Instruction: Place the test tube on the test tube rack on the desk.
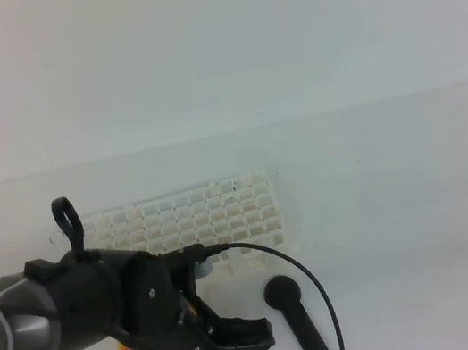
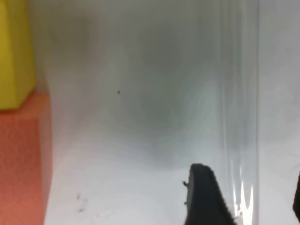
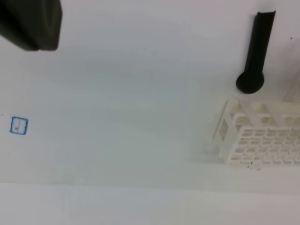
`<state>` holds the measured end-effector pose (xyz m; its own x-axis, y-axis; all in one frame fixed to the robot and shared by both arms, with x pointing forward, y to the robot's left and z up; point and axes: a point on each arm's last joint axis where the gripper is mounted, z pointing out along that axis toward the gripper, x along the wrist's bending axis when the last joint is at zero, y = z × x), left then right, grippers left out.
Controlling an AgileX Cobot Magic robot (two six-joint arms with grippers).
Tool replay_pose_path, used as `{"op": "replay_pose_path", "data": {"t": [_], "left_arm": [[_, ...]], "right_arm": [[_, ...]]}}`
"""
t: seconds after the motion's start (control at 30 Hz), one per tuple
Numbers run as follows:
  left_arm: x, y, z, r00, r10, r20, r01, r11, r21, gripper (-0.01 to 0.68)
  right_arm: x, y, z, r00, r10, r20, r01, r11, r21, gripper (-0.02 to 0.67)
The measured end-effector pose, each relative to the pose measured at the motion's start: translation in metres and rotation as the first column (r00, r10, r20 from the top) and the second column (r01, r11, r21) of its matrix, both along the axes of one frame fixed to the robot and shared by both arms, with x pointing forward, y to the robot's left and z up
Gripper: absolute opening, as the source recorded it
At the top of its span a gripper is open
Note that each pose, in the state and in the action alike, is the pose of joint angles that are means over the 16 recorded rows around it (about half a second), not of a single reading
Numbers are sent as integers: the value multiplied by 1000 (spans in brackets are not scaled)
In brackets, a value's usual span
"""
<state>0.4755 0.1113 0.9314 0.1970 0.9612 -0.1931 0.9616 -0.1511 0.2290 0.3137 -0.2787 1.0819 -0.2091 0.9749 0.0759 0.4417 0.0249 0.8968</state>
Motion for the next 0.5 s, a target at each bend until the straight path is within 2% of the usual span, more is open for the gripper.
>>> {"op": "replay_pose_path", "data": {"t": [0.5], "left_arm": [[-1,-2,-16,998,-2,-60,4,999,42,362]], "right_arm": [[0,0,0,1000,0,0,0,1000,1,-1]]}}
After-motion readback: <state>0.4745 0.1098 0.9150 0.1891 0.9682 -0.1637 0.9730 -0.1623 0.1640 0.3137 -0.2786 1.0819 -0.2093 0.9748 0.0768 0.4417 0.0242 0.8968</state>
